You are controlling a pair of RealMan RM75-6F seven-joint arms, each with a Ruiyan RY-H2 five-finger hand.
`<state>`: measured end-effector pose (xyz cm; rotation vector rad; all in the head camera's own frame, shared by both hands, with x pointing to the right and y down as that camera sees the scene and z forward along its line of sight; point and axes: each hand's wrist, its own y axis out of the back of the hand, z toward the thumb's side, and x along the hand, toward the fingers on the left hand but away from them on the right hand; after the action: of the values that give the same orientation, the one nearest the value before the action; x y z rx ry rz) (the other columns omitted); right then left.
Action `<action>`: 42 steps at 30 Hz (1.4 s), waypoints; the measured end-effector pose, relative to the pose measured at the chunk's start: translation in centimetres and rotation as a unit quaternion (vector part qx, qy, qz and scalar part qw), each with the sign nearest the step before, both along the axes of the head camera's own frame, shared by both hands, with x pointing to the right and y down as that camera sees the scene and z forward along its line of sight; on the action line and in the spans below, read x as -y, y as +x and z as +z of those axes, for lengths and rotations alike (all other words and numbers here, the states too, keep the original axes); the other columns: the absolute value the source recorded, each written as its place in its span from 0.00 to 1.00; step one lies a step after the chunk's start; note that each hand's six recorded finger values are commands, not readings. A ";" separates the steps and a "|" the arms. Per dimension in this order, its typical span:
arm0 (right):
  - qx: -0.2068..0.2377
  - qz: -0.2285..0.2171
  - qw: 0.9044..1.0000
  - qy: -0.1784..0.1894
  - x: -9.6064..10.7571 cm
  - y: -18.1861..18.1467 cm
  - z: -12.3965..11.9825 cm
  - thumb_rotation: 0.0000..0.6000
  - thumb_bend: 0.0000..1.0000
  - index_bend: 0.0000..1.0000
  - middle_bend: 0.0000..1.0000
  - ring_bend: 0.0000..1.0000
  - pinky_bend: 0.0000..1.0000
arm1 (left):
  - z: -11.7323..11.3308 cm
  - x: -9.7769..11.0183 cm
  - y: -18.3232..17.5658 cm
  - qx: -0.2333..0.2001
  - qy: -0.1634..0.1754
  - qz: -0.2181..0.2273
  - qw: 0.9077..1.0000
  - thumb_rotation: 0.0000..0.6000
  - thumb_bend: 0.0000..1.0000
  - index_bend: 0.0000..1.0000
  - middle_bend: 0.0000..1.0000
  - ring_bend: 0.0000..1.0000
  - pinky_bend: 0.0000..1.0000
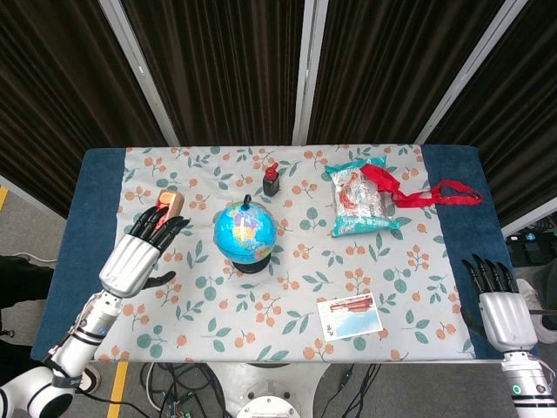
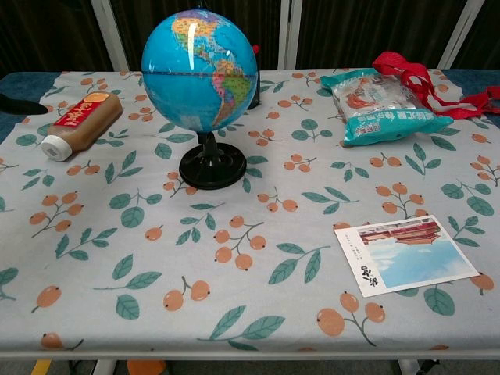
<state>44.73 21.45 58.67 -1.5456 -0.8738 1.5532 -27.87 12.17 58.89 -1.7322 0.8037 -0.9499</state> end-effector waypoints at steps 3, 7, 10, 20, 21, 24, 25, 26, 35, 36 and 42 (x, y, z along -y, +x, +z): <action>0.000 0.000 1.000 0.000 0.0 0.0 0.0 1.00 0.28 0.00 0.00 0.00 0.00 | -0.3 -0.2 0.4 -0.008 0.004 0.009 1.000 1.00 0.12 0.10 0.14 0.00 0.09; -0.001 0.000 1.000 -0.002 0.0 0.0 0.1 1.00 0.28 0.00 0.00 0.00 0.00 | -0.4 -0.1 2.4 -0.027 0.009 0.038 0.999 1.00 0.12 0.10 0.14 0.00 0.09; 0.000 0.001 1.000 -0.005 -0.1 0.1 0.2 1.00 0.28 0.00 0.00 0.00 0.00 | -0.1 0.0 4.4 -0.041 0.001 0.062 0.997 1.00 0.12 0.10 0.14 0.00 0.09; 0.001 0.006 1.000 -0.003 -0.1 0.5 0.1 1.00 0.28 0.00 0.00 0.00 0.00 | 1.4 0.8 8.8 -0.067 -0.011 0.102 0.993 1.00 0.12 0.10 0.14 0.00 0.09; 0.001 0.006 1.000 -0.003 -0.1 0.6 0.1 1.00 0.28 0.00 0.00 0.00 0.00 | 1.4 0.8 8.9 -0.066 -0.011 0.101 0.993 1.00 0.12 0.10 0.14 0.00 0.09; 0.000 0.008 1.000 -0.004 -0.1 0.7 0.1 1.00 0.28 0.00 0.00 0.00 0.00 | 1.5 0.8 8.8 -0.065 -0.012 0.100 0.993 1.00 0.12 0.10 0.14 0.00 0.09; 0.000 0.007 1.000 -0.004 -0.2 0.7 0.1 1.00 0.28 0.00 0.00 0.00 0.00 | 1.6 0.8 8.8 -0.064 -0.013 0.100 0.993 1.00 0.12 0.10 0.14 0.00 0.09; 0.001 0.006 1.000 -0.004 -0.1 0.6 0.1 1.00 0.28 0.00 0.00 0.00 0.00 | 1.6 0.7 8.8 -0.063 -0.014 0.100 0.993 1.00 0.12 0.10 0.14 0.00 0.09; 0.000 0.005 1.000 -0.005 -0.2 0.5 0.1 1.00 0.28 0.00 0.00 0.00 0.00 | 1.8 0.5 7.6 -0.049 -0.019 0.089 0.995 1.00 0.12 0.10 0.14 0.00 0.09; 0.001 0.005 1.000 -0.004 -0.2 0.5 0.1 1.00 0.28 0.00 0.00 0.00 0.00 | 1.9 0.4 7.2 -0.046 -0.020 0.085 0.995 1.00 0.12 0.10 0.15 0.00 0.09; 0.000 0.004 1.000 -0.001 -0.1 0.4 0.0 1.00 0.29 0.00 0.00 0.00 0.00 | 2.3 0.5 3.2 -0.007 -0.031 0.043 0.999 1.00 0.12 0.10 0.15 0.00 0.09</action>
<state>45.09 21.53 58.65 -1.5466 -0.8785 1.5598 -24.62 11.63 61.21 -1.8138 0.7089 -0.9137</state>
